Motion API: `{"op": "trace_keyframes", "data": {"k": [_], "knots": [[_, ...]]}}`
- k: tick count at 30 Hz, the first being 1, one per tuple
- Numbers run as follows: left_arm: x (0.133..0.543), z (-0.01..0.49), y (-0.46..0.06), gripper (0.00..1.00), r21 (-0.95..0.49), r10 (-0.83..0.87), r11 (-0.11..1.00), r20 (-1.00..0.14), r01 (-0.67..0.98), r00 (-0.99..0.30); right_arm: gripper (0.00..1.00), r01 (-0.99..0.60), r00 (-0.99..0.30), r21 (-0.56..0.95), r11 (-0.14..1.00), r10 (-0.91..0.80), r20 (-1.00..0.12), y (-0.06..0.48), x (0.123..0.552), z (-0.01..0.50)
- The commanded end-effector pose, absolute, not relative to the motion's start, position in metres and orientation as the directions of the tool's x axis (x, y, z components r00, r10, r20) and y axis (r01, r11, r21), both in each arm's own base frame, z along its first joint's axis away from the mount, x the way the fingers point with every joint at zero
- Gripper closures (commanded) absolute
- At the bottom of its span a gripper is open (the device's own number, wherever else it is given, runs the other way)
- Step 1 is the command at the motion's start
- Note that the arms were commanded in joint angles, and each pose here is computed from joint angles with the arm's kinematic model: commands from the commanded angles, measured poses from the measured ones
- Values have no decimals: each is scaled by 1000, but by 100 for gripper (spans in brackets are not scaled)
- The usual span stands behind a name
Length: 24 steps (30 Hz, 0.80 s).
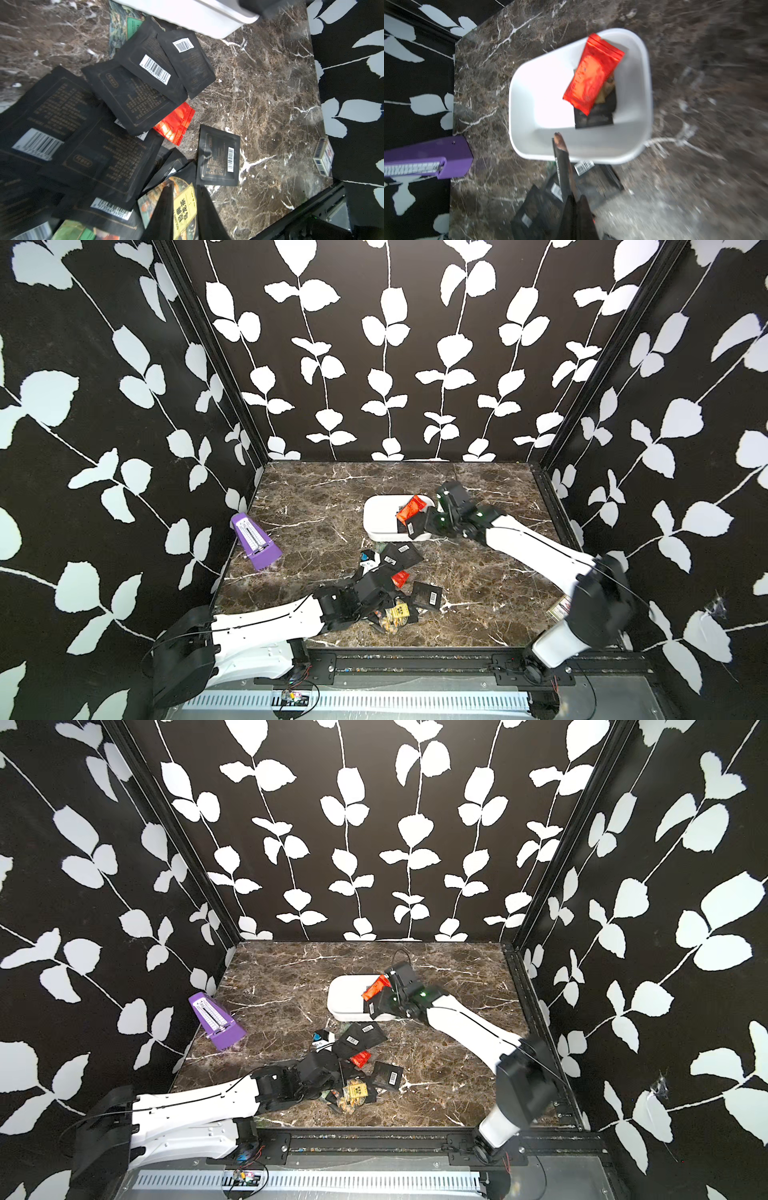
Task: Put the tea bags into the storage box
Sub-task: Place the tea bag in the storage box.
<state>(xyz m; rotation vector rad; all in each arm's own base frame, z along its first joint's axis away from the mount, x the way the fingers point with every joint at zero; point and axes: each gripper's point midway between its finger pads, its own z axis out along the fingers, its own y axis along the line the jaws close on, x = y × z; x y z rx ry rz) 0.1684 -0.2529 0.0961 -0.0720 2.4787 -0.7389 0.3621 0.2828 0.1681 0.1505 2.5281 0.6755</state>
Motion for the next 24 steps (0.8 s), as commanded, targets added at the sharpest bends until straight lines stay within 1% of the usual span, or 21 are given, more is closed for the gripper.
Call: {"op": "trace_keyframes", "data": {"k": [1,4,9,10,12,13,14,16,19,22,24], "knots": [[168,97,-253,80,-540,-208,835,-486,105,-849,100,-72,-839,546,835,245,-485,308,398,183],[167,99,-257,80,-549,-199,828,-483,118,-853,100,-57,-845,543,838,249,-474,317,417,170],[166,99,-259,79,-552,-192,825,-480,124,-856,100,-35,-857,511,859,237,-457,322,435,153],[165,99,-259,78,-553,-191,824,-479,126,-857,90,-29,-861,500,865,233,-453,320,438,150],[165,101,-259,76,-556,-190,821,-479,128,-857,63,-19,-863,475,880,226,-452,313,440,148],[165,102,-260,76,-558,-187,819,-479,132,-858,55,-19,-862,464,885,220,-456,308,439,151],[165,102,-260,76,-558,-187,819,-480,134,-857,50,-22,-861,457,889,216,-461,303,438,154],[165,105,-262,76,-559,-184,817,-482,139,-856,46,-32,-847,433,901,205,-490,290,433,166],[166,110,-268,77,-562,-171,812,-488,158,-856,44,-60,-824,405,912,184,-536,270,416,191],[168,114,-277,85,-558,-148,811,-487,176,-861,44,-78,-816,408,910,177,-551,252,388,207],[168,114,-282,88,-545,-126,818,-483,185,-866,44,-90,-817,431,898,181,-548,241,363,215]]}}
